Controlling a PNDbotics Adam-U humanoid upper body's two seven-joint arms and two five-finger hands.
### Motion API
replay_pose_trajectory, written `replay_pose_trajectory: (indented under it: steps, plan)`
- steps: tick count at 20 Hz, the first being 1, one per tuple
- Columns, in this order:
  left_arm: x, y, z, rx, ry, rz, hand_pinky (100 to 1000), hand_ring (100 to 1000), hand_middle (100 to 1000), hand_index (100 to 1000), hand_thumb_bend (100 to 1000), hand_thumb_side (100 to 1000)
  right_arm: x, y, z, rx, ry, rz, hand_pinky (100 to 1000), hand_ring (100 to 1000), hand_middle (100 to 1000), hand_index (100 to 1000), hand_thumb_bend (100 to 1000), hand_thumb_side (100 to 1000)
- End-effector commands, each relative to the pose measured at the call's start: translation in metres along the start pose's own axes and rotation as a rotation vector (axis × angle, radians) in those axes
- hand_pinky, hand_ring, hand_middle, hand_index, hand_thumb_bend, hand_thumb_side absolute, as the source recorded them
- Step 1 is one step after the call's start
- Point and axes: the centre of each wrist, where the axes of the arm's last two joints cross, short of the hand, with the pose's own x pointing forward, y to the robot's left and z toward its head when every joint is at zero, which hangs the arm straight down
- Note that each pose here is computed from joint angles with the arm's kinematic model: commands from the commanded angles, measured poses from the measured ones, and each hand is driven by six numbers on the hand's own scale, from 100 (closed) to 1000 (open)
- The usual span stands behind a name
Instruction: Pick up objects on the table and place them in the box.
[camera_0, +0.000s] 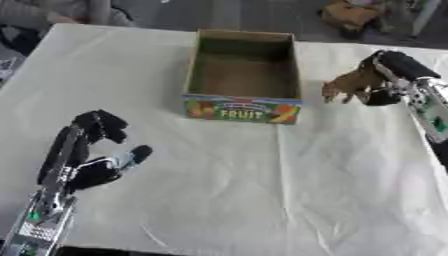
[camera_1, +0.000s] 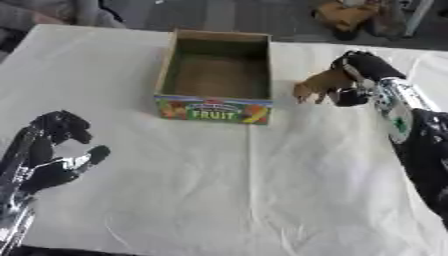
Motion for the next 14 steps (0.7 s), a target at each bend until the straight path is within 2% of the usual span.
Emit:
replay_pose_trajectory:
  steps: [1,7,12,14]
  plan:
    - [0.007,0.005,-0.004,0.001,-0.029,-0.014,528,513,521,579,760,302,0.000,-0.038,-0.003,-0.080,-0.021,0.038,716,653,428,526,100,100]
    - [0.006,0.005,-0.003,0.000,-0.026,-0.014,528,513,520,579,760,302,0.013,-0.065,-0.011,-0.144,-0.057,0.042,715,651,422,521,100,100]
    - [0.006,0.005,-0.003,0.000,-0.026,-0.014,528,513,520,579,760,302,0.016,-0.070,-0.012,-0.155,-0.062,0.040,715,651,422,521,100,100]
    - [0.006,0.003,-0.003,-0.007,-0.024,-0.010,528,512,519,578,760,302,0.031,-0.081,-0.019,-0.193,-0.104,0.032,713,647,414,516,100,100]
